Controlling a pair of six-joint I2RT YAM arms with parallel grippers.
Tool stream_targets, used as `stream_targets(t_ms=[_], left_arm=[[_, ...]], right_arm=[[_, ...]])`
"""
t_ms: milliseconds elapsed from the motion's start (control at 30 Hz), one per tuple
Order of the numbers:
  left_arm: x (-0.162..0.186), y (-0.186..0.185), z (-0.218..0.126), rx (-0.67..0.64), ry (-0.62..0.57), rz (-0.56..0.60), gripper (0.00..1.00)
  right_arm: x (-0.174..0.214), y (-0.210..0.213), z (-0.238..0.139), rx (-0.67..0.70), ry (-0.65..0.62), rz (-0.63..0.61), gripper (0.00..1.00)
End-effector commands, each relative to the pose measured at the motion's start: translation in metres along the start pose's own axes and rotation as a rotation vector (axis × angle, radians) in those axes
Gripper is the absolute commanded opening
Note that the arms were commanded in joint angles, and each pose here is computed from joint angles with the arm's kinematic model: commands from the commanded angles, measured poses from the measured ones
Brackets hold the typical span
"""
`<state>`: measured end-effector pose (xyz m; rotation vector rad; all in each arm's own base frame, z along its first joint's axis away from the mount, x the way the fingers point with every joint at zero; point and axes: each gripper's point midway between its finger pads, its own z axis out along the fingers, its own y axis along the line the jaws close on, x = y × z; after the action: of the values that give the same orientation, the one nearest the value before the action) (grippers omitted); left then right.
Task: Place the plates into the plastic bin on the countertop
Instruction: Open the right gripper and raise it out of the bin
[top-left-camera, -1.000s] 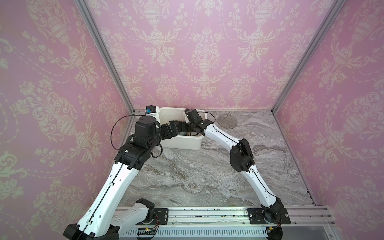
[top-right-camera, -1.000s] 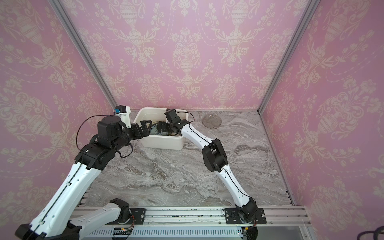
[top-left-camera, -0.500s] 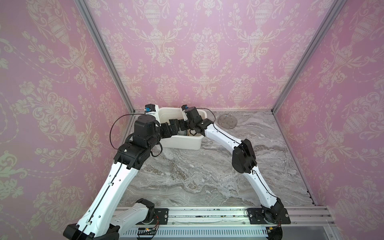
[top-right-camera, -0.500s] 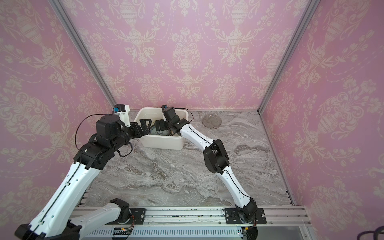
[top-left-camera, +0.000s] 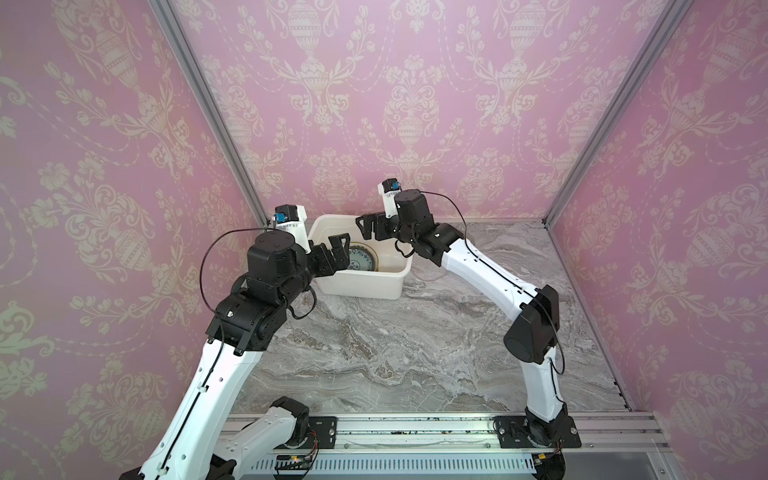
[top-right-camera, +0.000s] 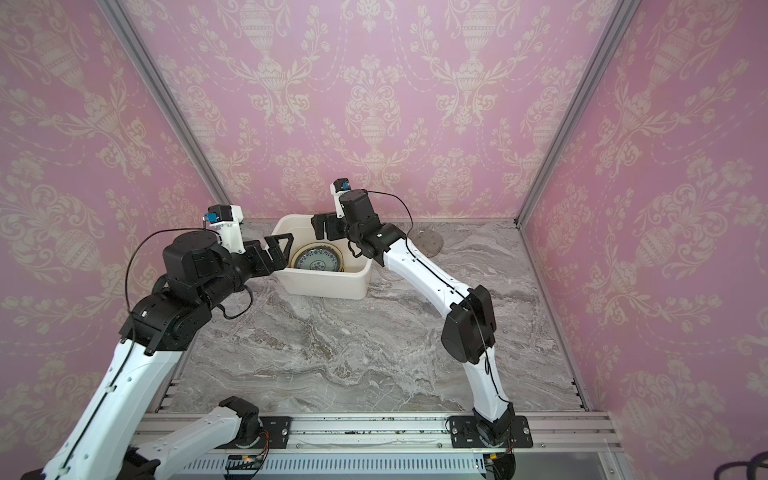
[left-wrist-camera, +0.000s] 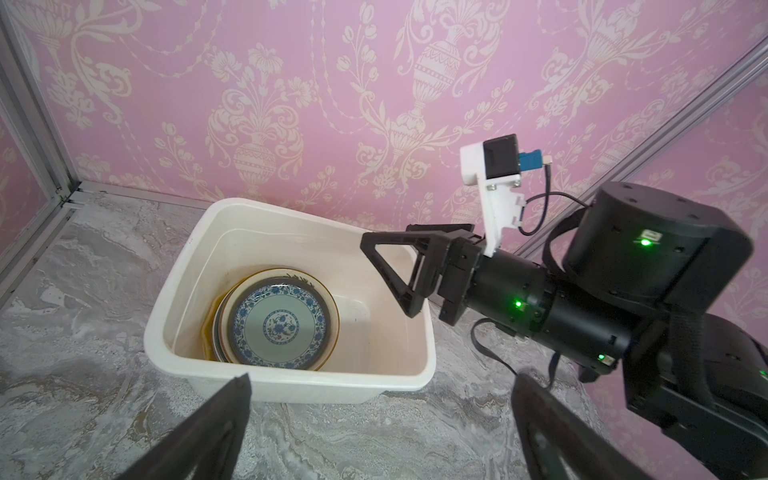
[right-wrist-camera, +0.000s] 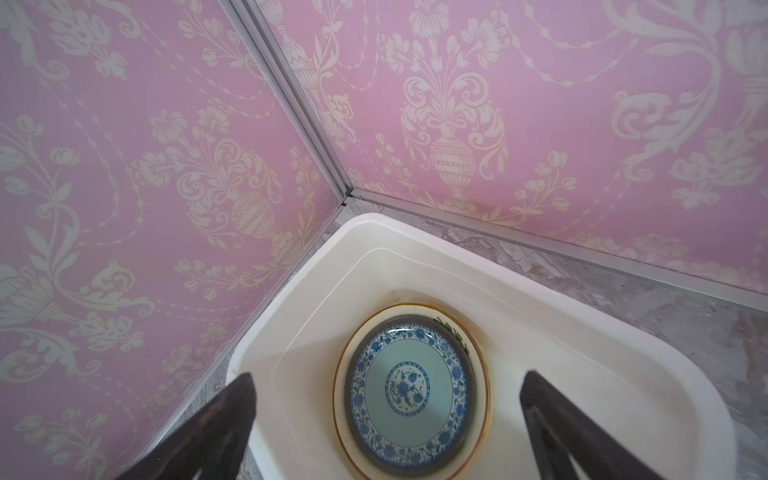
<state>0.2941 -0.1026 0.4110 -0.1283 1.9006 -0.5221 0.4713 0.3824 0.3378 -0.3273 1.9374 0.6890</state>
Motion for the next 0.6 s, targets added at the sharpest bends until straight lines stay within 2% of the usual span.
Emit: stream_targets(t_ms=[0, 200, 400, 567], left_arm=[[-0.001, -0.011, -0.014, 0.061, 0.019, -0.011, 0.99], [0.014, -0.031, 0.001, 0.141, 0.140, 0.008, 0.99], [0.040, -0.080, 0.024, 0.191, 0.238, 0.220, 0.99], [0.072, -0.122, 0.054, 0.233, 0.313, 0.314, 0.99]], right_arm=[[-0.027, -0.022, -0.040, 0.043, -0.076, 0.054, 1.00], [-0.008, -0.076, -0.097, 0.121, -0.040, 0.177, 1.00], [0.037, -0.124, -0.139, 0.157, 0.028, 0.326, 1.00], [0.072, -0.165, -0.170, 0.173, 0.061, 0.522, 0.98]])
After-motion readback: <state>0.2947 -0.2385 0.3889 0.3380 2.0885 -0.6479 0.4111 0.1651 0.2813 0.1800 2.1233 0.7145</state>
